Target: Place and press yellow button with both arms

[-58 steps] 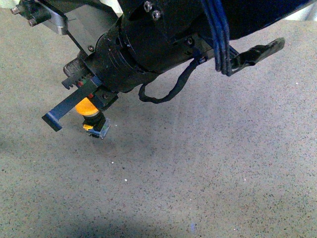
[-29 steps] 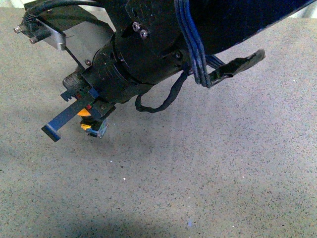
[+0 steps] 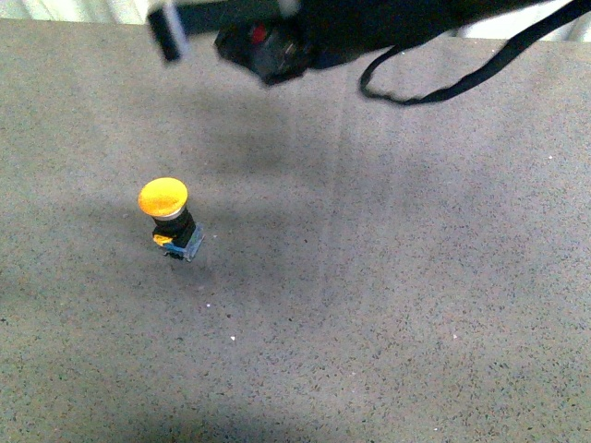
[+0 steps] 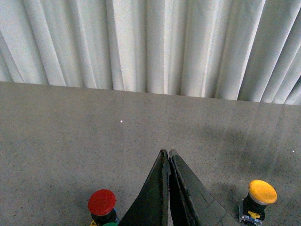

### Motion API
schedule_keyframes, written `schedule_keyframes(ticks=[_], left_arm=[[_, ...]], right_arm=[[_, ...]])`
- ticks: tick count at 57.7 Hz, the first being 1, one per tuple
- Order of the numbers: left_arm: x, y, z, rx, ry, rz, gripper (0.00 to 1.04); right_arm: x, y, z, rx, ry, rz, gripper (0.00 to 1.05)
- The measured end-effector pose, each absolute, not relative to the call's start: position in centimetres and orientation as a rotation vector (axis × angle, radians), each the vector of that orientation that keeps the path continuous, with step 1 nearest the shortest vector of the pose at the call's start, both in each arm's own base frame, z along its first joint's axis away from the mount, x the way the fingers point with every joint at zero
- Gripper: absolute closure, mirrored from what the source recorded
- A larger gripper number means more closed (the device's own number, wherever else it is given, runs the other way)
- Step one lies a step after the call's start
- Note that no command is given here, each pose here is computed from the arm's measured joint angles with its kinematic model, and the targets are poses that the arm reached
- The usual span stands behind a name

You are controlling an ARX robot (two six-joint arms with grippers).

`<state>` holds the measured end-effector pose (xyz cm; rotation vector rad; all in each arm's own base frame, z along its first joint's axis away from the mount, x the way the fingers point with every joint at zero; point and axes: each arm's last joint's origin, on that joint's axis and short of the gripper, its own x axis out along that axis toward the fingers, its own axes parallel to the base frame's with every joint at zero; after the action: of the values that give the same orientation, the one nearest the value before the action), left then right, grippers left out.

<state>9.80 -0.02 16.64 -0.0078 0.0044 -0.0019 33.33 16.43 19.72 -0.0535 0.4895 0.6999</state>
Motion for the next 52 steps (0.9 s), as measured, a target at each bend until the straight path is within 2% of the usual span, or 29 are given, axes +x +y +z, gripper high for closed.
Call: schedule_keyframes(ticks=[4,11,14,19,20,36,52], left_arm=[[9.8,0.0,16.6,-0.008,0.004,-0.002,1.03],[9.8,0.0,16.6,-0.008,0.004,-0.002,1.03],[9.8,0.0,16.6,-0.008,0.004,-0.002,1.03],[9.8,0.0,16.6,-0.008,0.004,-0.002,1.03],[9.8,0.0,16.6,-0.008,0.004,-0.002,1.03],[9.8,0.0,16.6,-0.008,0.004,-0.002,1.03],[9.8,0.0,16.6,-0.008,0.004,-0.002,1.03]], right_arm=[[32.0,14.5,21.4,-0.025,0.437,0.668,1.03],[27.9,10.1,23.4,0.023,0.359,0.559,0.78],[26.7,9.0,23.7,-0.003,0.153,0.289,0.90],[25.1,7.4,23.0,0.007,0.023,0.068,1.04],[24.7,7.0,22.7,0.006,0.010,0.040,1.03],[20.3,3.5,19.9,0.004,0.011,0.002,1.03],[17.1,1.7,18.3,0.005,0.011,0.002,1.03]])
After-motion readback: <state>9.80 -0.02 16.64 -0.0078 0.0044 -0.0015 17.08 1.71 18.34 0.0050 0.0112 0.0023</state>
